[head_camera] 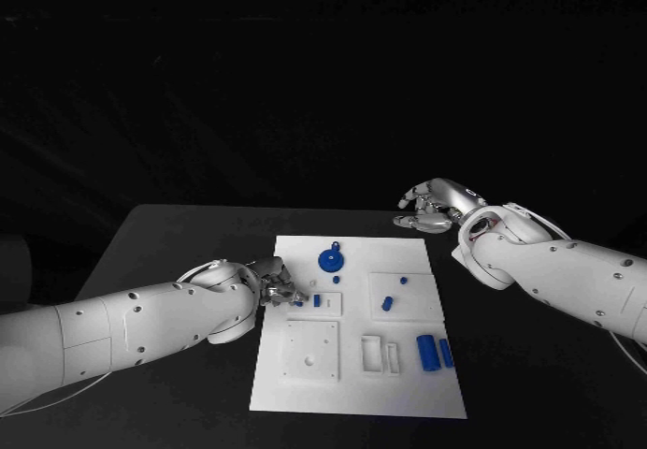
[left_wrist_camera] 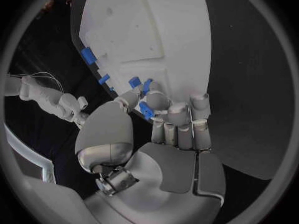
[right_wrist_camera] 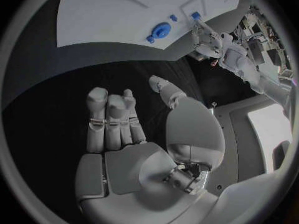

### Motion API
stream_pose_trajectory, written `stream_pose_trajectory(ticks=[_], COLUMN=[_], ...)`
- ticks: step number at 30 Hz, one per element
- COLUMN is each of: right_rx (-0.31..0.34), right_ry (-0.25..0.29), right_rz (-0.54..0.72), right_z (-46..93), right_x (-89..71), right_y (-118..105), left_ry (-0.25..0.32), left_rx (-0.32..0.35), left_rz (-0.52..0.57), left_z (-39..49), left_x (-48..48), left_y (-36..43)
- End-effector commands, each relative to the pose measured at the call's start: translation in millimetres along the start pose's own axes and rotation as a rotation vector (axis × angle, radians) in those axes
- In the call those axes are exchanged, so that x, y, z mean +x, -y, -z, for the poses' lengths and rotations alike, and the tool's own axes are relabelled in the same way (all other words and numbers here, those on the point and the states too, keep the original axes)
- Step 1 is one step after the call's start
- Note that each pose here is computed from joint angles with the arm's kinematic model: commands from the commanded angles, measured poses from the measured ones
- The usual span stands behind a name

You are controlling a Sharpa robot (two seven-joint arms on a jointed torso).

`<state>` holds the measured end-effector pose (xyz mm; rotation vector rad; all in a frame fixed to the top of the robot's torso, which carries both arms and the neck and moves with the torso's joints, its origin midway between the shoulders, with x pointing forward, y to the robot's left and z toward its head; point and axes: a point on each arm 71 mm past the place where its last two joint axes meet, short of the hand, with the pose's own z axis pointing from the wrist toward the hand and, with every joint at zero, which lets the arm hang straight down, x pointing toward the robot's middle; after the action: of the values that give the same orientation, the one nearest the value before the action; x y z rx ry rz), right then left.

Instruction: Assemble the parts on the task board

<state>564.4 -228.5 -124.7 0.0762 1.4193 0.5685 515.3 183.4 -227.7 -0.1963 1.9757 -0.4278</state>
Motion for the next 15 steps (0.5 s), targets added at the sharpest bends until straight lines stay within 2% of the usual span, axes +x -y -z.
stream_pose_trajectory(ticks=[1, 15], right_rx=[-0.012, -0.011], right_ry=[-0.011, -0.012], right_rz=[0.005, 0.005], right_z=[0.0, 0.6], right_x=[1.3, 1.6], right_y=[-1.2, -0.3], left_ry=[-0.017, -0.014], left_rx=[0.012, 0.000], left_rz=[-0.014, -0.026], left_z=[0.2, 0.2], left_x=[3.2, 1.6], left_y=[3.4, -1.1])
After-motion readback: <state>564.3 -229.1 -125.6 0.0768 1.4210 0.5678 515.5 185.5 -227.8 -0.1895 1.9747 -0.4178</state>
